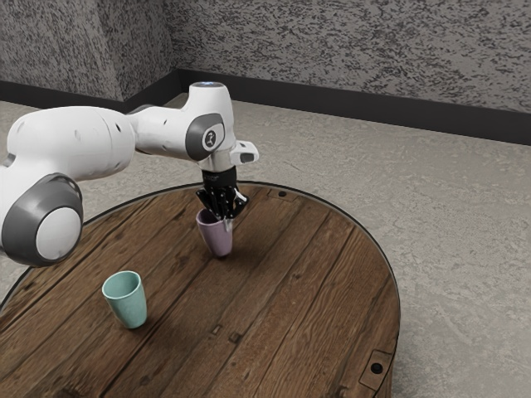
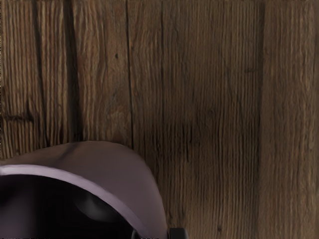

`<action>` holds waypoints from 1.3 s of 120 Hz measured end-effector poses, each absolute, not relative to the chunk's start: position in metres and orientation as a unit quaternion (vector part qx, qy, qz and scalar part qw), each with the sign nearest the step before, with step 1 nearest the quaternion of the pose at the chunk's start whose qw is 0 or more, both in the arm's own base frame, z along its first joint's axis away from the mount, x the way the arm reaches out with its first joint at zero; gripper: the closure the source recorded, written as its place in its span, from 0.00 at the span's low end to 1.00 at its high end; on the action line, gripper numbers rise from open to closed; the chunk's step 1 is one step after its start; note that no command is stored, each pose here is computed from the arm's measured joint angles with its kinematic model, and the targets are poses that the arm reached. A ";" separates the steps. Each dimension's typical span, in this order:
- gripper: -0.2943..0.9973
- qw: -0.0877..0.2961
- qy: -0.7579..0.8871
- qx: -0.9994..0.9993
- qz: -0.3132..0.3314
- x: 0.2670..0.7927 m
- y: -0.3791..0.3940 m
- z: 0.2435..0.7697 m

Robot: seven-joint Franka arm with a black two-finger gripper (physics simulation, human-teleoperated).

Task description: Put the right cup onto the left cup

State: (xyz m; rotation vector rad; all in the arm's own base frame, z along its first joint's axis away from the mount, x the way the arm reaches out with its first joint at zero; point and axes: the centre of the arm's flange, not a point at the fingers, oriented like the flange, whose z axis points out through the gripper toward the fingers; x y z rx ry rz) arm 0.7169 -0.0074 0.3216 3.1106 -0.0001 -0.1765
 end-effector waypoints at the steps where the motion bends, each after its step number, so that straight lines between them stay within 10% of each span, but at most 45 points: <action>1: 0.81 0.013 0.000 0.998 -0.056 0.717 -0.007 0.322; 78: 0.83 -0.003 -0.008 1.000 0.003 0.552 -0.034 0.479; 156: 0.84 -0.047 0.143 0.988 -0.022 0.455 -0.040 0.515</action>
